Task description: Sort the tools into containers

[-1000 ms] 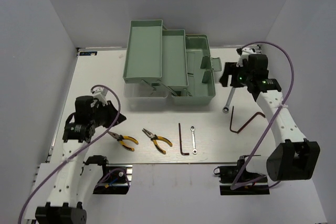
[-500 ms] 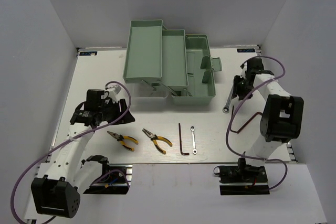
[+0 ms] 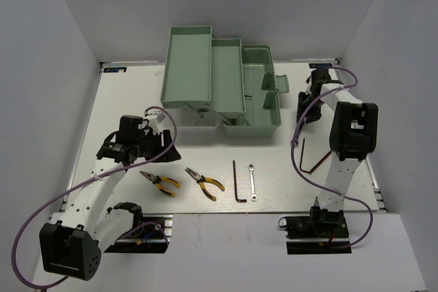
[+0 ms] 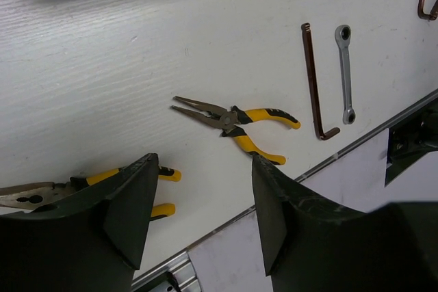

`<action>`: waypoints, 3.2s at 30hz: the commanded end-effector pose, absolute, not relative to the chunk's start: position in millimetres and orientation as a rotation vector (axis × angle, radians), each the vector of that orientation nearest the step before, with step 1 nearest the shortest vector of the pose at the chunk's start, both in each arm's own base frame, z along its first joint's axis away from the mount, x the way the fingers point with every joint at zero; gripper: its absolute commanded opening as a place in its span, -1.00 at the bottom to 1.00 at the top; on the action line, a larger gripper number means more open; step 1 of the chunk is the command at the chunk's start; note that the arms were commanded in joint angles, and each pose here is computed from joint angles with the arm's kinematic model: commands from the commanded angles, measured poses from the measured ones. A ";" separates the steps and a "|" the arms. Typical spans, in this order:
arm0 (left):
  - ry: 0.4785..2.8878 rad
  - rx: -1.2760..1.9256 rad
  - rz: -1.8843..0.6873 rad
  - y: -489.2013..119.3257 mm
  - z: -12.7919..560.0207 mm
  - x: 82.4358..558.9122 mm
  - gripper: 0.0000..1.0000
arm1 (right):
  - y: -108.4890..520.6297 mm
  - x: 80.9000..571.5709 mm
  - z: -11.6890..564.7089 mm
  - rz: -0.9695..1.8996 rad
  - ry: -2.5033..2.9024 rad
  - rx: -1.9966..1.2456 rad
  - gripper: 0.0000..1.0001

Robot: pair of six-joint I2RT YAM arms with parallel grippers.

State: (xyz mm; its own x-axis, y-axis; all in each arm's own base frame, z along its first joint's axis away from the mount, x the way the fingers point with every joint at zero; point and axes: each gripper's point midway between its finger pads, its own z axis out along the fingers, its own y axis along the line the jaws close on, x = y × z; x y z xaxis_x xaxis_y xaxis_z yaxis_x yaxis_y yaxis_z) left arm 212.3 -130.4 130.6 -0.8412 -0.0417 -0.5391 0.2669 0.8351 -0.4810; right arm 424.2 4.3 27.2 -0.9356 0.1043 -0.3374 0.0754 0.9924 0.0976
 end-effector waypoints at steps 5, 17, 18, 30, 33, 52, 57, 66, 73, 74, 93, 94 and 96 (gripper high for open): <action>2.423 0.198 -0.729 -131.1 138.8 213.0 0.35 | -3.2 418.8 31.9 -0.010 2.798 0.149 -0.02; 2.422 0.176 -0.706 -129.6 137.0 214.0 0.35 | 3.3 399.2 -6.5 0.005 2.900 0.232 -0.36; 2.422 0.187 -0.710 -131.5 137.0 212.8 0.35 | 3.6 394.5 -9.5 0.005 2.910 0.244 -0.44; 2.440 0.211 -0.757 -139.0 133.8 211.1 0.35 | 21.9 413.9 56.6 0.331 2.689 0.410 -1.00; 2.441 0.226 -0.772 -142.7 133.2 210.9 0.35 | 21.6 415.0 79.5 0.376 2.631 0.405 -1.00; 2.419 0.516 -1.026 -226.3 146.5 221.0 0.35 | 115.7 419.6 245.3 0.711 2.255 -0.172 -1.00; 2.407 0.659 -1.076 -273.2 155.0 212.9 0.35 | 162.0 453.7 255.9 0.729 2.222 -0.254 -1.00; 2.420 0.635 -0.901 -318.8 148.4 214.0 0.37 | 186.0 498.0 201.4 0.622 2.374 -0.213 -0.98; 2.454 0.545 -0.755 -355.8 132.6 213.8 0.39 | 190.5 486.5 190.5 0.636 2.400 -0.262 -0.01; 2.474 0.560 -0.738 -365.2 127.1 209.2 0.39 | 189.8 481.4 198.7 0.641 2.386 -0.263 0.00; 2.664 0.312 -0.207 -406.3 68.6 165.7 0.15 | 29.0 330.1 151.8 0.200 2.466 0.109 -0.49; 2.673 0.311 -0.197 -407.6 62.9 161.6 0.15 | 32.3 328.2 151.1 0.223 2.459 0.114 -0.49; 2.670 0.274 -0.225 -411.9 60.3 162.4 0.12 | 19.9 322.0 149.7 0.255 2.447 0.177 -0.49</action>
